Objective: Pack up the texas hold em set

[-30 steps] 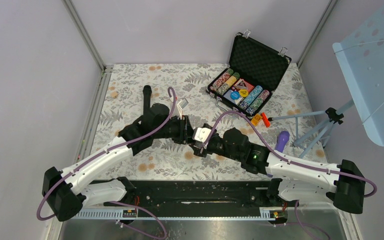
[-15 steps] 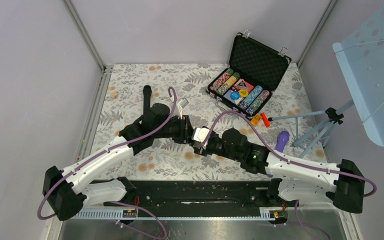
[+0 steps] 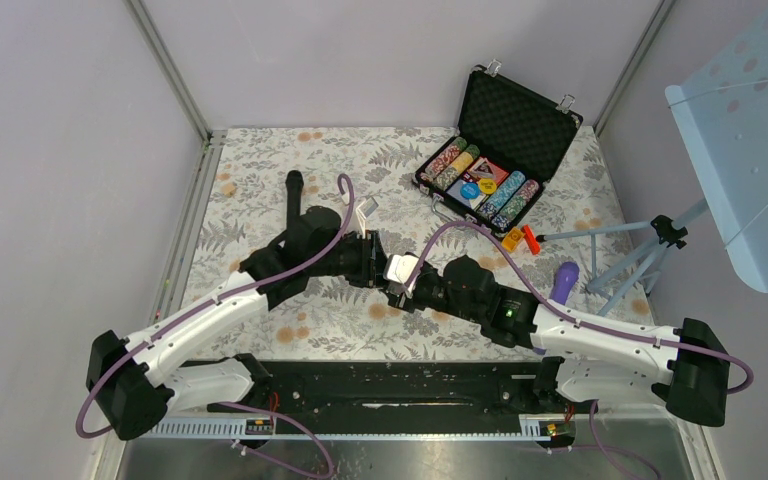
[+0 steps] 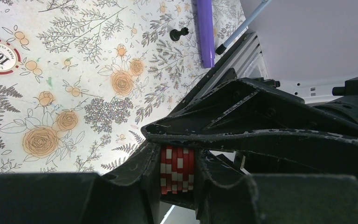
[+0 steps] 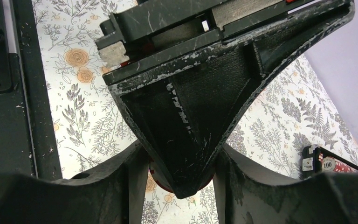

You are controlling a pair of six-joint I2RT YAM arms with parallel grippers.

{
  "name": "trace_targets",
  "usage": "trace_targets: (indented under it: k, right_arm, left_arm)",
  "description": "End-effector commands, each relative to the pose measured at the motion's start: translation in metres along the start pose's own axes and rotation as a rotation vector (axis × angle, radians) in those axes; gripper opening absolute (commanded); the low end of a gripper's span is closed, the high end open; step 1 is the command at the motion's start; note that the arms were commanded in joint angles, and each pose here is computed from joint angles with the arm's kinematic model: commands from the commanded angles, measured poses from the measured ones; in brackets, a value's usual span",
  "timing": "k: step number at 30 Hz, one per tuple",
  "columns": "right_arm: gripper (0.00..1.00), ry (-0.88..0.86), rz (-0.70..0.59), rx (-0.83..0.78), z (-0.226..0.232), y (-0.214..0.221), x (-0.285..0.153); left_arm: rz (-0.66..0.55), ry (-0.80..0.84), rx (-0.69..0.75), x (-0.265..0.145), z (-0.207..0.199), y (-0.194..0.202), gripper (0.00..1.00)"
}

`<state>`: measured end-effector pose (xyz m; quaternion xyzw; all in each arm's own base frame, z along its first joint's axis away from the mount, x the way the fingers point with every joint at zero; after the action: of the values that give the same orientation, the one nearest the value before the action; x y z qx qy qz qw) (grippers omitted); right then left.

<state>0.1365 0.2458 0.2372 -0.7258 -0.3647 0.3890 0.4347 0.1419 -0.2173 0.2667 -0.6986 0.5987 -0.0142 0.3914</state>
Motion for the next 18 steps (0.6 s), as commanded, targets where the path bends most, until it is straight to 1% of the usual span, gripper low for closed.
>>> trace_targets:
  k: [1,4,10,12,18]
  right_arm:
    - [0.0,0.043,-0.079,0.01,-0.0077,-0.0226,0.0016]
    - [0.0,0.041,-0.078,0.011,-0.0074,-0.0222,0.0008]
    - [0.0,0.041,-0.075,0.014,-0.0071,-0.0215,0.0007]
    - [0.0,0.041,-0.073,0.015,-0.0072,-0.0218,0.0006]
    - [0.0,0.035,-0.069,0.018,-0.0067,-0.0217,0.0003]
  left_arm:
    - [-0.018,0.07,0.009,0.0023,-0.008,-0.0039,0.23]
    - [-0.018,0.072,0.007,0.003,-0.0075,-0.0035,0.26]
    - [-0.016,0.074,0.006,0.0039,-0.0076,-0.0032,0.26]
    - [-0.015,0.075,0.006,0.0041,-0.0077,-0.0035,0.3]
    - [-0.011,0.074,0.003,0.0051,-0.0073,-0.0033,0.31]
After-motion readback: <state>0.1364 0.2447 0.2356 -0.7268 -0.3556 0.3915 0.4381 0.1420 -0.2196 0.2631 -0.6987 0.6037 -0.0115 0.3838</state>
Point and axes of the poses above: each gripper's point midway between its finger pads, its own x axis out along the fingers, its own z axis along the line the jaws close on, y = z × x, the point moved 10 cm from there along -x, back along the fingers, and after that the axes turned 2 degrees about x, right-handed, at the moved point
